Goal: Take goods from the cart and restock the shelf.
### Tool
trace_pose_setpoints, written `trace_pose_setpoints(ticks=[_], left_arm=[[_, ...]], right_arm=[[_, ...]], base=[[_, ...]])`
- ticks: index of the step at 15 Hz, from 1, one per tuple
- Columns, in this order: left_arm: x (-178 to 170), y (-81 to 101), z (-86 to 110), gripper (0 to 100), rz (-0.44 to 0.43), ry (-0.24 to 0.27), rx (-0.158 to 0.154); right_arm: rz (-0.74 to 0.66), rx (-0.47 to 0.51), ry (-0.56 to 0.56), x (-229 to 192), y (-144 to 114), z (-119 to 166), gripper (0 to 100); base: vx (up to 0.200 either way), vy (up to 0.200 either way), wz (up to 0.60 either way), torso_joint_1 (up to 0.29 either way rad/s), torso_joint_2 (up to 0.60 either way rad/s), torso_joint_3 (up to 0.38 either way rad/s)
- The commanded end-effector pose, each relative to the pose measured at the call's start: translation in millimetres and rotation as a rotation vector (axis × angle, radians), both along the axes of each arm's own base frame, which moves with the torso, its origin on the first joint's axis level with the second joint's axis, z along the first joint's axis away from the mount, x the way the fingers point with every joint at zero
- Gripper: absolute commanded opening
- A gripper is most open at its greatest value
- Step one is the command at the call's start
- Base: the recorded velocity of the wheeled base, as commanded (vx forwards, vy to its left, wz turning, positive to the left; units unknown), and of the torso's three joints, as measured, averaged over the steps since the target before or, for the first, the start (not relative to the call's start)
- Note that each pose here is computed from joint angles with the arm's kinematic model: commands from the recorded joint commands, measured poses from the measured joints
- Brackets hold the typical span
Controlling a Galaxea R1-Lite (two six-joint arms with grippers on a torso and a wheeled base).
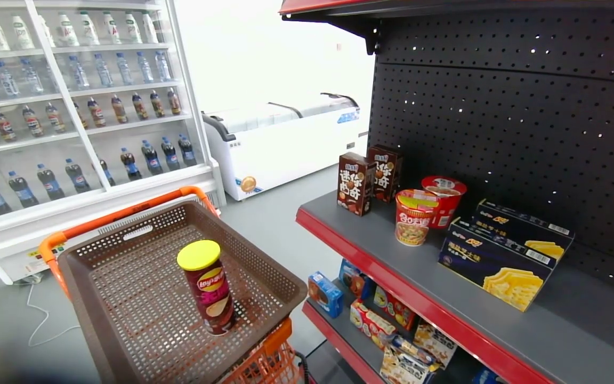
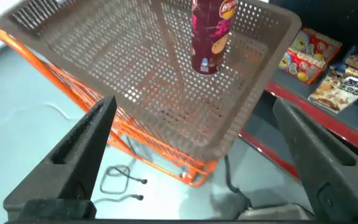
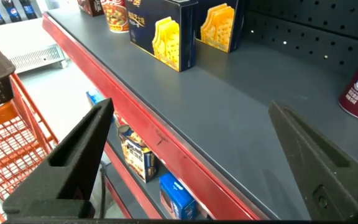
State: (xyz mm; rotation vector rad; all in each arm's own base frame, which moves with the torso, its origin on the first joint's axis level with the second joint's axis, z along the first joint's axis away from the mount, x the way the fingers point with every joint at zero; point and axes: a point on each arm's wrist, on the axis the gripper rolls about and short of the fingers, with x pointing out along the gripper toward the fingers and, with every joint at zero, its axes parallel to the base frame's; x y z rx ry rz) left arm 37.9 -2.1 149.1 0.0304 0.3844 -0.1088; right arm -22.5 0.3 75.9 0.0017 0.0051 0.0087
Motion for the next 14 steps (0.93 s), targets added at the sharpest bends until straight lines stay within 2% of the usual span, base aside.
trace_pose_setpoints(ticks=[1,3,4,5,6,9,11,14], left_arm=[[45.8,-0.4,-11.5,100,0.005,0.168,-0.025],[71.1,-1.1,-11.4,100,0.003,0.167,-0.032],[95.1,-3.2,-14.0,100,-0.016,0.191,-0.03],[109.2,-3.6,-15.7,100,-0.021,0.191,-0.03],[129.2,-6.1,-19.7,100,-0.052,0.175,-0.039],[168.3,-9.1,-34.8,100,-0.069,0.163,-0.043],[183.3,-13.8,-41.3,100,-0.099,0.162,-0.048],[205.5,-20.3,-56.8,100,-0.116,0.191,-0.056]], right_arm=[[0.0,0.0,-0.001,0.0,0.0,0.0,100],[0.0,0.0,-0.001,0.0,0.0,0.0,100],[0.0,0.0,-0.001,0.0,0.0,0.0,100],[0.0,0.0,0.001,0.1,0.0,0.0,100],[0.0,0.0,0.001,0.1,0.0,0.0,100],[0.002,0.001,0.0,0.0,0.0,0.0,100],[0.0,0.0,-0.001,0.0,0.0,0.0,100],[0.0,0.0,0.001,0.1,0.0,0.0,100]], base=[[0.0,0.0,0.0,0.0,0.0,0.0],[0.0,0.0,0.0,0.0,0.0,0.0],[0.0,0.0,0.0,0.0,0.0,0.0],[0.0,0.0,0.0,0.0,0.0,0.0],[0.0,0.0,0.0,0.0,0.0,0.0],[0.0,0.0,0.0,0.0,0.0,0.0],[0.0,0.0,0.0,0.0,0.0,0.0],[0.0,0.0,0.0,0.0,0.0,0.0]])
